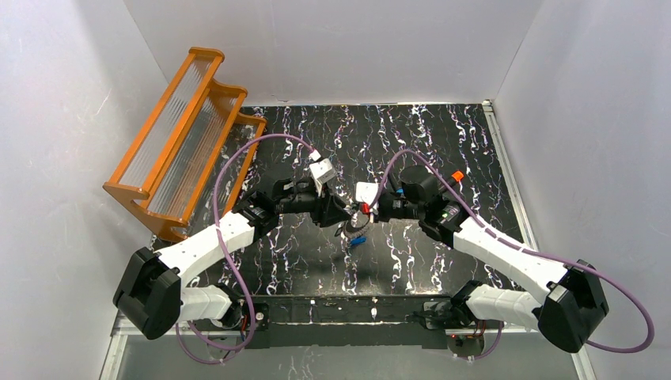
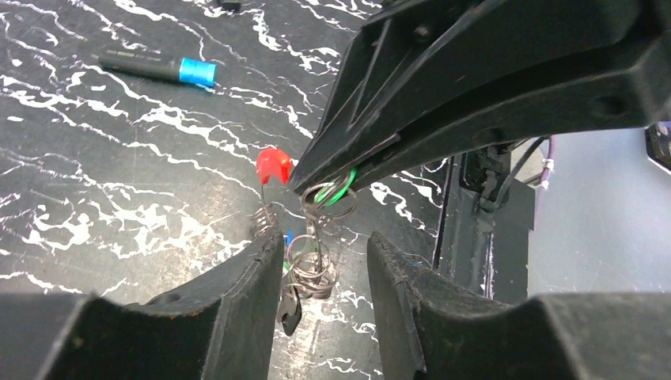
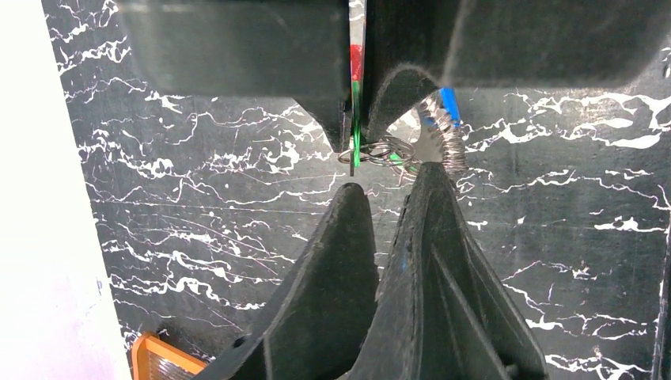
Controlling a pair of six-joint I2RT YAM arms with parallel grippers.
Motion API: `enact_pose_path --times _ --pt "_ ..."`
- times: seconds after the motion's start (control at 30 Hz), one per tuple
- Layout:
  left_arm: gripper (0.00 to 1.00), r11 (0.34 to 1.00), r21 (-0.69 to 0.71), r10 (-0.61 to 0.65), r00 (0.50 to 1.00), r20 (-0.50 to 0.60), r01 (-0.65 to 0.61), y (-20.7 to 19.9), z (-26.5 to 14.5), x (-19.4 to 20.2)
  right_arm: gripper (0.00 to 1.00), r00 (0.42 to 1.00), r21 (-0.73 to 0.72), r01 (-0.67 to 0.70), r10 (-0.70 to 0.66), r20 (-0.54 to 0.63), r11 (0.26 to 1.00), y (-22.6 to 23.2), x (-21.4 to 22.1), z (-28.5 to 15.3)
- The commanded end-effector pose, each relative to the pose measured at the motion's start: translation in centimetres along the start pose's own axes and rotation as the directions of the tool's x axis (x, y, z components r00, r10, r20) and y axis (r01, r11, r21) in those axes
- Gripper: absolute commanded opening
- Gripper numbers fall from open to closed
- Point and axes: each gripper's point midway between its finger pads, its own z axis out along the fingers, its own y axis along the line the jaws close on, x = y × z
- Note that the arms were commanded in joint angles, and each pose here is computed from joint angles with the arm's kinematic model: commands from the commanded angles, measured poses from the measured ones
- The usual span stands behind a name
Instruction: Remove the keys from the keyring
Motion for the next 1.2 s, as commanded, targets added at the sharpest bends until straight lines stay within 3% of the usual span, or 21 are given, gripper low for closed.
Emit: enact_pose_path --times 0.0,0.53,0.77,1.17 --pt "0.4 0.998 -0.052 -0.024 0.999 -0.024 0.023 0.3 -0.3 0.4 0.01 1.0 0.054 -0.023 0.022 0.016 0.998 -2.0 -2.3 -0.5" --pt "0.36 0.997 -0.074 -0.005 0.999 -0.036 0.003 0.3 1.4 -0.8 0.01 0.996 0.063 -0.088 0.09 -0.022 0.994 -2.2 -1.6 -0.2" --pt "0.27 0.997 -0.08 -0.008 0.997 -0.073 0.003 0.5 1.7 0.1 0.01 0.994 0.074 -0.1 0.103 -0.035 0.992 -2.3 -1.3 -0.2" --pt "0.28 0.994 -0.112 -0.009 0.995 -0.099 -0.002 1.1 2.1 1.1 0.01 0.992 0.081 -0.118 0.121 -0.041 0.99 -2.4 -1.2 -0.2"
